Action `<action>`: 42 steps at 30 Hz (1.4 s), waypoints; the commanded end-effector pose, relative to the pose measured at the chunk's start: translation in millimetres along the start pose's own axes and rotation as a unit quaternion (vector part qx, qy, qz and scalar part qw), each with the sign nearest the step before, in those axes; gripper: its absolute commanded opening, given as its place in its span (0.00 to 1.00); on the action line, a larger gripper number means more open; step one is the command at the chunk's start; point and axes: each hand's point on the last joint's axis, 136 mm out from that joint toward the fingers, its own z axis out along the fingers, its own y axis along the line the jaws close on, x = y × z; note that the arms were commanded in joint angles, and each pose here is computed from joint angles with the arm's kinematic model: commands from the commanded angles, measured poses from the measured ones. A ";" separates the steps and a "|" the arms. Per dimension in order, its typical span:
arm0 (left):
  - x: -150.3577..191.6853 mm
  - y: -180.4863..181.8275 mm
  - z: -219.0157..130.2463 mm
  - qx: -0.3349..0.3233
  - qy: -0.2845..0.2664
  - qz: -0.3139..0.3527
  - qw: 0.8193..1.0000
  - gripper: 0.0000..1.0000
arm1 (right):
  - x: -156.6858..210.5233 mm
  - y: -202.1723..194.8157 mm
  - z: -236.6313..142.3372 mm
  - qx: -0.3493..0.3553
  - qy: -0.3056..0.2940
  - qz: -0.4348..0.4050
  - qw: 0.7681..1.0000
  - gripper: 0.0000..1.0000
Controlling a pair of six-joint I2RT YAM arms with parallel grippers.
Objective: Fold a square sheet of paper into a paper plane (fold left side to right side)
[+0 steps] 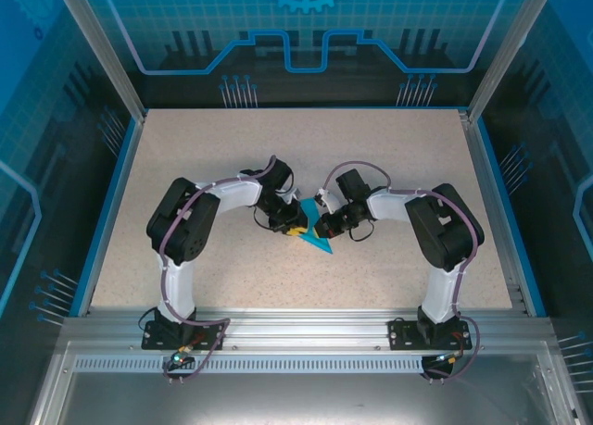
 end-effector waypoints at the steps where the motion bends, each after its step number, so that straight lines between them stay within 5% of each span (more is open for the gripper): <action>1: 11.6 24.4 15.5 -0.035 0.021 -0.018 0.999 0.19 | 36.1 -22.8 14.4 0.034 0.058 0.035 0.997 0.00; 9: 16.8 49.8 25.6 -0.070 0.025 -0.034 0.997 0.18 | 23.8 -15.7 7.9 0.026 0.041 0.037 0.998 0.02; 20: 13.5 53.0 25.6 -0.083 0.021 -0.032 0.996 0.18 | -3.3 2.3 -57.0 0.028 -0.034 0.055 0.998 0.35; 31: 9.3 48.2 23.2 -0.082 0.017 -0.029 0.996 0.17 | 24.9 53.6 -48.0 -0.073 0.013 0.065 0.995 0.32; 42: 8.6 48.3 23.7 -0.083 0.016 -0.029 0.996 0.17 | 38.6 43.0 -16.9 -0.055 0.068 0.093 0.992 0.31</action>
